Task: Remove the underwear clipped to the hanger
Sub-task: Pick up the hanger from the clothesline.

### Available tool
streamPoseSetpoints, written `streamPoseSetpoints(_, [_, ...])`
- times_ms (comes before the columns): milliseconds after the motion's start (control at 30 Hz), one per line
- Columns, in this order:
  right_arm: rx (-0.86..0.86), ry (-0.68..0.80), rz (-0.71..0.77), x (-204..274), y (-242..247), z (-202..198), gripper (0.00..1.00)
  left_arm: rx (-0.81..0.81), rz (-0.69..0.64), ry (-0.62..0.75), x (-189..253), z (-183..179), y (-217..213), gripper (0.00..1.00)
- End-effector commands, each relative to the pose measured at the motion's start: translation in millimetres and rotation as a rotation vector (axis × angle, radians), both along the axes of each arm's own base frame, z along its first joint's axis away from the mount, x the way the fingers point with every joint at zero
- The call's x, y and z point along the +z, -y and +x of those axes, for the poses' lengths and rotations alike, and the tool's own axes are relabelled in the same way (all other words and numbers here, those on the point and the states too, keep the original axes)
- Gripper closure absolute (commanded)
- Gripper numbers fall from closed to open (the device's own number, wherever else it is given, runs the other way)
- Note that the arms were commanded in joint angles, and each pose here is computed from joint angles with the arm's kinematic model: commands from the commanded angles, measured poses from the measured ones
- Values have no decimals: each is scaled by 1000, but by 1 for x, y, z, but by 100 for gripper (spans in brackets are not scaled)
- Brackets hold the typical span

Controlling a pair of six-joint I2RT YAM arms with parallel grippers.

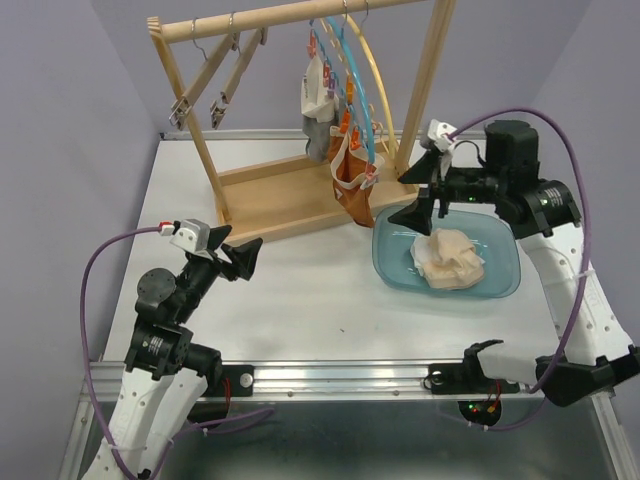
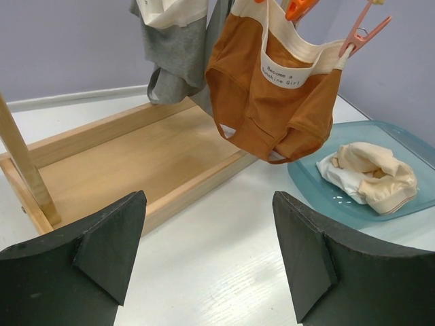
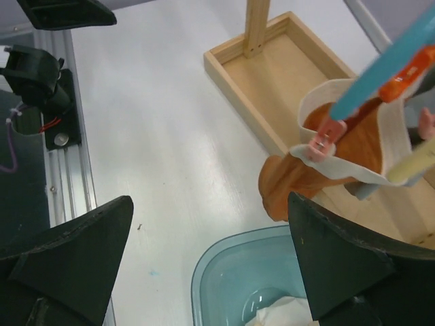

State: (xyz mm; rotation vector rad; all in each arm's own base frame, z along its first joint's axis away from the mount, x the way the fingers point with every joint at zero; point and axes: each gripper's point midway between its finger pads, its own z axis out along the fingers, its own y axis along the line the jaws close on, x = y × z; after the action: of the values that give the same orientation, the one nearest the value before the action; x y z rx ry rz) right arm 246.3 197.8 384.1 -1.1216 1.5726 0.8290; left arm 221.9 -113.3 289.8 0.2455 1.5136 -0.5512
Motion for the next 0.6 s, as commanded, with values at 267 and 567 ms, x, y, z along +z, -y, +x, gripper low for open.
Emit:
streamPoseSetpoints(267, [34,154,-35,51,-82,-3,0,12,-12,38,9,3,-2,14])
streamPoseSetpoints(567, [-80,231,1,91,-86,5,0,16,-11,37,9,4,-2,14])
